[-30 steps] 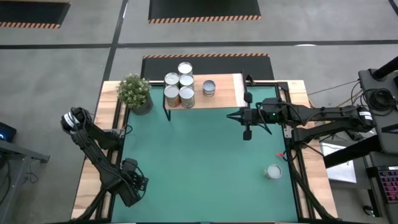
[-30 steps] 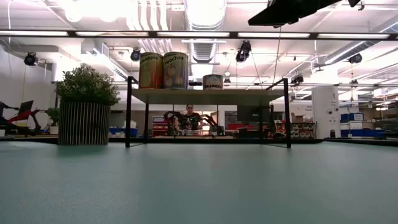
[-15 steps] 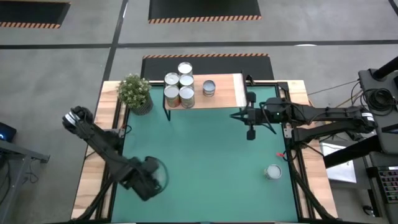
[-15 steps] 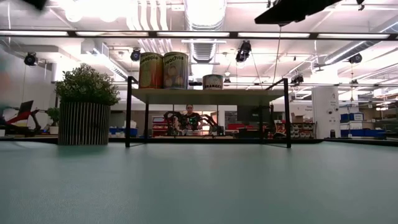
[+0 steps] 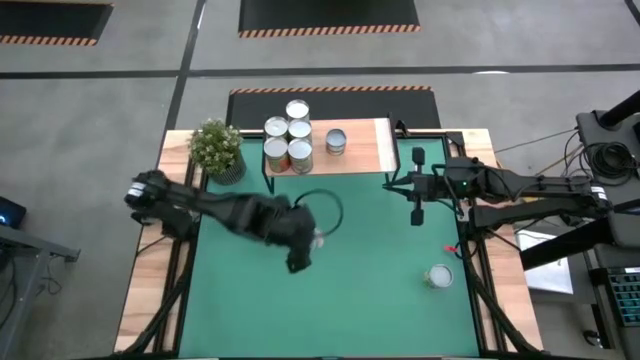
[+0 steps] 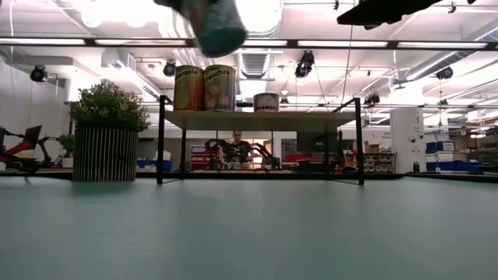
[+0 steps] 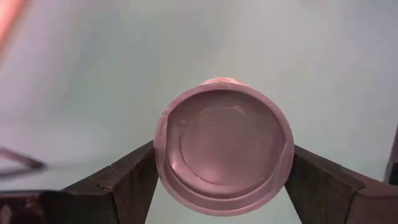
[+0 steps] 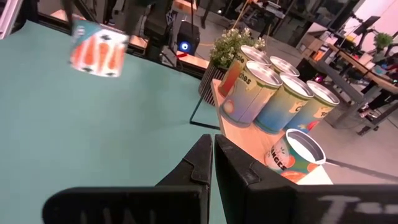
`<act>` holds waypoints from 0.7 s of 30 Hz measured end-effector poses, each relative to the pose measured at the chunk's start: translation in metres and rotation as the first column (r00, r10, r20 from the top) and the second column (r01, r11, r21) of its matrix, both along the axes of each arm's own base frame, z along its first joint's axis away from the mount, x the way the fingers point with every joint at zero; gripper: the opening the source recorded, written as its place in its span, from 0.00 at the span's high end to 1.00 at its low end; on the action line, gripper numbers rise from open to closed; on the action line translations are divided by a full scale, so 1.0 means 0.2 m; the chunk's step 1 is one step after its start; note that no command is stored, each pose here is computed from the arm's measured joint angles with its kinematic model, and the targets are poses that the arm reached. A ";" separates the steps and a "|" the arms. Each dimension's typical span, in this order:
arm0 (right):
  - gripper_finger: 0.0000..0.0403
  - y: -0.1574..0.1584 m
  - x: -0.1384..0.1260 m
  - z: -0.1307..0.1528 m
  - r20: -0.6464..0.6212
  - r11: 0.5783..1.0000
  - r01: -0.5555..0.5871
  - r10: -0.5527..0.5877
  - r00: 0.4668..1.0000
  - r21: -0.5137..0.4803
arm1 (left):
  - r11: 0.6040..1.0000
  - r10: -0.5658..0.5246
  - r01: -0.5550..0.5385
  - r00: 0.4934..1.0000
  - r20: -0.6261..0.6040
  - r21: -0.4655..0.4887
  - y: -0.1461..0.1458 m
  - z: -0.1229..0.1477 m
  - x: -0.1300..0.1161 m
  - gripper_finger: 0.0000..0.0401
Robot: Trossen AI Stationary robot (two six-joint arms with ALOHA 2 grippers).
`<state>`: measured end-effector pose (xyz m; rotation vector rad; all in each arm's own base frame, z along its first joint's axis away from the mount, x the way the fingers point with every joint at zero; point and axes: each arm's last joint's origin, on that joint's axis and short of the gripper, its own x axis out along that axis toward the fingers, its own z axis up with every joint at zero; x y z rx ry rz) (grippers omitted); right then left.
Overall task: Pick and place cans onto a shelf
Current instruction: Put the small canned carrots on the shelf aligned with the other small canned oranges
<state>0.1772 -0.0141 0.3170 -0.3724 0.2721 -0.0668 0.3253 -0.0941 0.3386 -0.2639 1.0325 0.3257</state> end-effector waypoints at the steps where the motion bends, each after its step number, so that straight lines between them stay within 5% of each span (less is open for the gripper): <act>1: 0.98 0.00 -0.01 0.00 0.002 1.000 0.000 0.000 1.000 -0.001 | 1.000 -0.006 0.006 1.000 0.001 0.014 0.04 0.03 0.03 0.29; 11: 0.98 0.01 -0.07 0.01 0.047 1.000 -0.001 0.001 0.999 -0.005 | 0.985 -0.081 0.080 0.997 -0.003 0.156 0.32 0.17 0.33 0.29; 21: 0.98 0.01 -0.07 0.01 0.044 1.000 0.000 0.000 0.999 -0.001 | 0.925 -0.119 0.173 0.977 -0.175 0.339 0.45 0.07 0.48 0.28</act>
